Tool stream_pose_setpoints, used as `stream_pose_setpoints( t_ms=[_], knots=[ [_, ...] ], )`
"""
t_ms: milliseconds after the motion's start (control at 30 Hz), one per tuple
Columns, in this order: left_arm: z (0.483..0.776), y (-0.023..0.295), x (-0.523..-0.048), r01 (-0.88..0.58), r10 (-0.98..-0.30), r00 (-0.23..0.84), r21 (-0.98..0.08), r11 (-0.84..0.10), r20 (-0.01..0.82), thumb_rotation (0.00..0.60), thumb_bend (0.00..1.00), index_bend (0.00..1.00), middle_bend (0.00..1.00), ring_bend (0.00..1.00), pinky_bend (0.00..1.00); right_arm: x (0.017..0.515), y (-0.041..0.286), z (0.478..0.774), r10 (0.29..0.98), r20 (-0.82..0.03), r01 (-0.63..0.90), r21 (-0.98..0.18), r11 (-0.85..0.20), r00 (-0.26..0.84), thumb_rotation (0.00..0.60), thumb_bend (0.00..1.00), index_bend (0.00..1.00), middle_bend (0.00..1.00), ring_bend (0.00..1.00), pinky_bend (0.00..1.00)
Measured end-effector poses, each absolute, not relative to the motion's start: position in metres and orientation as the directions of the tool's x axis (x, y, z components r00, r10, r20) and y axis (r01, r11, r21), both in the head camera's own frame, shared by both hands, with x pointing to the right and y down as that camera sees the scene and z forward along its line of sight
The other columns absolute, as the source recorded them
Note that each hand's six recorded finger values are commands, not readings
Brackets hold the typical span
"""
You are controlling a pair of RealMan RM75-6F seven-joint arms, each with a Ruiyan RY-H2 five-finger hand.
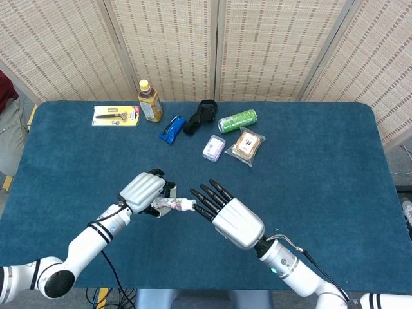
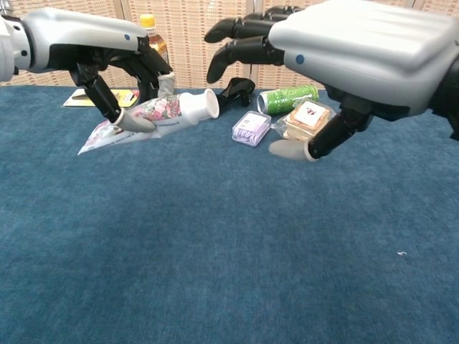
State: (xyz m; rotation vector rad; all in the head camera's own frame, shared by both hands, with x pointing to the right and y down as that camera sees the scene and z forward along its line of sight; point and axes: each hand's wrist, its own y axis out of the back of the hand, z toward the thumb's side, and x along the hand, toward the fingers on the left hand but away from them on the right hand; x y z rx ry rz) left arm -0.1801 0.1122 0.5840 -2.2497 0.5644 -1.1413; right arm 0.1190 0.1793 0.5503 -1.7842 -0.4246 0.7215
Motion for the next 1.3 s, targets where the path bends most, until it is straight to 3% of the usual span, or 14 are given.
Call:
stream_pose_setpoints(
  t_ms=[1300],
  knots=[
    [0.581,0.102,-0.178,-0.139,-0.594,0.53,-0.629,-0.765,0.606,0.6,0.36,0.62,0.69,0.45,0.16,0.113,0.175,0.569,0.606,-0.322,-0.12,-0.929,-0.349,0.727,0.6,0.2,0.26,0.04,0.0,0.0]
  ],
)
